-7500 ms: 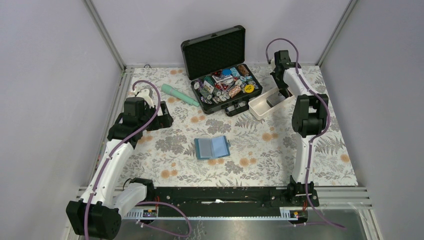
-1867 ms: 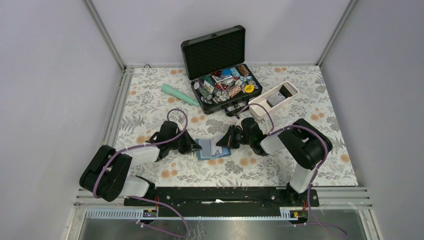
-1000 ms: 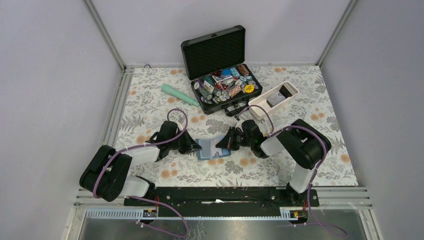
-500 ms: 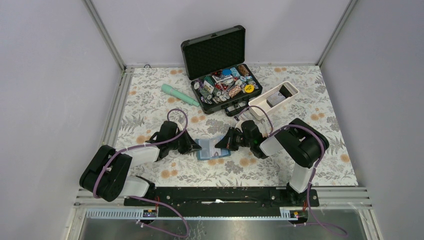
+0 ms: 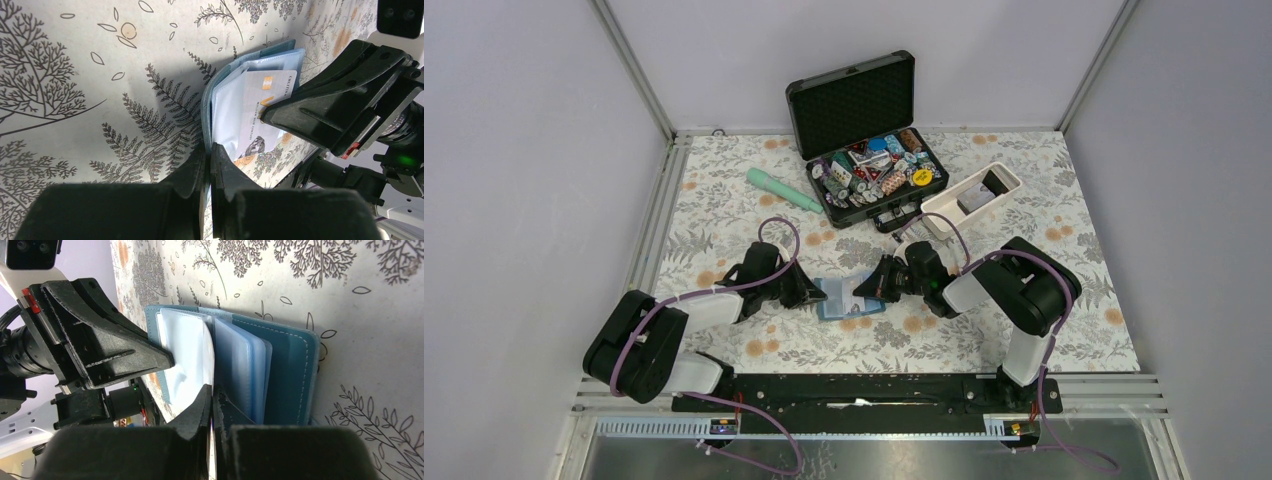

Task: Put the credit cards into the card holder
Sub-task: Insert the credit card into the card holder.

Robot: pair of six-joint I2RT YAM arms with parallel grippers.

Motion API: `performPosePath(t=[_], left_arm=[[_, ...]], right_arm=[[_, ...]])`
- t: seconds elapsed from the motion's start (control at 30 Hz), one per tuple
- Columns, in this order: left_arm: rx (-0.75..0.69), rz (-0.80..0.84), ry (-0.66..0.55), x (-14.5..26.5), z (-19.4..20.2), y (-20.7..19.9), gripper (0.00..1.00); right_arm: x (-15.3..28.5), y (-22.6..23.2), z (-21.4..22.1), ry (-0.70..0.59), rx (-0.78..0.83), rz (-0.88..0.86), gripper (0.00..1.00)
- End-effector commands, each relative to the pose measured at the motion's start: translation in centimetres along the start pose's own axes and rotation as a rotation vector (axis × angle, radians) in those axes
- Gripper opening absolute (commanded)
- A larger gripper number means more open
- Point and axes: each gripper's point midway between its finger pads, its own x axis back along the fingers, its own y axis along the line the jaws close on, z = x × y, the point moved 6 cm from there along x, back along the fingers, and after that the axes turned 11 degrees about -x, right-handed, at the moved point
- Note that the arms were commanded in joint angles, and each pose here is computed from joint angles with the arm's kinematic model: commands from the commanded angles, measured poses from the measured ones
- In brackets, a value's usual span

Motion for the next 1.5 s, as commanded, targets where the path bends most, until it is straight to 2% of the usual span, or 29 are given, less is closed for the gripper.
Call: performPosePath(t=[0.0,0.53,0.73,0.97,1.17,1.33,1.47], left_arm=[[-0.029,0.039,-0.004,0.3,-0.2,-0.7,0.00],[-0.037,0.035,-0.006,0.4,-0.2,-0.7,0.00],[-0.062,-0.012,-0.009,0.5,-0.5,-0.3,0.00],[-0.104,-0.083,-0.023,1.2,-0.9,0.2,0.25],[-0.106,-0.086,-0.025,1.4,-0.9,0.2,0.34],[-0.106,-0.082,-0.029,1.3,-0.8,0.2,0.32],[-0.101,-0.077,-0.022,1.0,-0.8,0.3,0.24]], right_arm=[[0.1,-2.2,1.3,0.000,-0.034,0.116,0.00],[-0.1,-2.2,1.9,0.026,-0.042,0.115,0.00],[0.0,-2.5,2.1,0.029,-0.044,0.128,0.00],[0.1,-2.8,1.9,0.020,-0.029,0.154,0.00],[0.0,-2.8,2.0,0.036,-0.015,0.156,0.00],[-0.5,-2.8,2.0,0.063,-0.009,0.152,0.00],[-0.8,-2.8,2.2,0.101,0.009,0.148,0.00]])
